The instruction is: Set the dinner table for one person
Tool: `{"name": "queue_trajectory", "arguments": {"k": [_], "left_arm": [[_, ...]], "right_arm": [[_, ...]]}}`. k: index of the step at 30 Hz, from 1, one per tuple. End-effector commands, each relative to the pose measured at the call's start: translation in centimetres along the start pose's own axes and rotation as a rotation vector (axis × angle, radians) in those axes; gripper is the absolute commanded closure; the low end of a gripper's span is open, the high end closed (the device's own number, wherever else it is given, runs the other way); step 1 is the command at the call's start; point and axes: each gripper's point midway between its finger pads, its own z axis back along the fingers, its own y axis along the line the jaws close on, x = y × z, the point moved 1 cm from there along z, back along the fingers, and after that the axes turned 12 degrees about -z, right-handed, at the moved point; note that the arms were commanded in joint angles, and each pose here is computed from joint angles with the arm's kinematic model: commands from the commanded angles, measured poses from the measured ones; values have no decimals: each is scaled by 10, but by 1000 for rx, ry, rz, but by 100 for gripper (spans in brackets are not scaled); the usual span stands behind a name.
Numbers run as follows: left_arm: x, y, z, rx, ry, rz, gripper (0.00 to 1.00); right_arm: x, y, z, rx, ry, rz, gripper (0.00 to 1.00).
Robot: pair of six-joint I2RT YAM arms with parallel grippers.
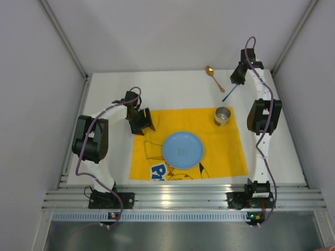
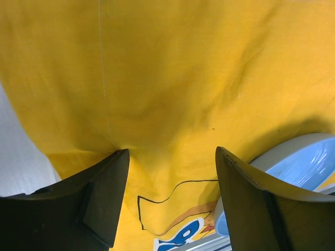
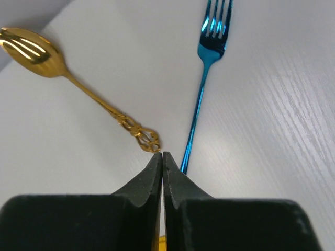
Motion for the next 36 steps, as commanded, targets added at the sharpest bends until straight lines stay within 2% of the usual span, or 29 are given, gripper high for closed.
{"name": "queue_trajectory", "arguments": {"k": [1,5,8,14,16,22,27,29,32,33,34,35,36], "left_arm": [[23,-2,3,-2,-51,-52,28],[42,-6,17,14,-77,-93,28],[49,-5,28,41,-86,-120,28],[48,-6,39,57,-96,-115,28],[48,-8,40,48,-110,-102,28],[47,-10,36,28,-118,-72,28],[47,-13,32,7,-121,-59,28],[46,-13,29,-1,-123,-58,29],[45,-14,24,-21,-116,-48,29],[45,-15,20,-32,-111,-45,29],[45,-17,18,-39,-105,-44,29],[46,-18,17,-45,-106,-42,29],[47,-19,14,-53,-99,-40,30]], "right_arm": [[31,37,27,163,-83,-30,100],[31,44,-9,186,-100,-100,100],[11,37,-52,183,-34,-170,100],[-9,19,-70,132,11,-175,100],[-4,13,-61,112,-6,-159,100],[-6,-58,-30,-66,63,-133,100],[-16,-156,22,-287,121,-88,100],[-12,-176,48,-284,117,-76,100],[2,-153,82,-151,101,-3,99],[3,-136,92,-58,120,7,90],[10,-123,103,-2,109,18,72],[22,-106,118,61,82,36,31],[30,-91,136,132,62,39,19]]}}
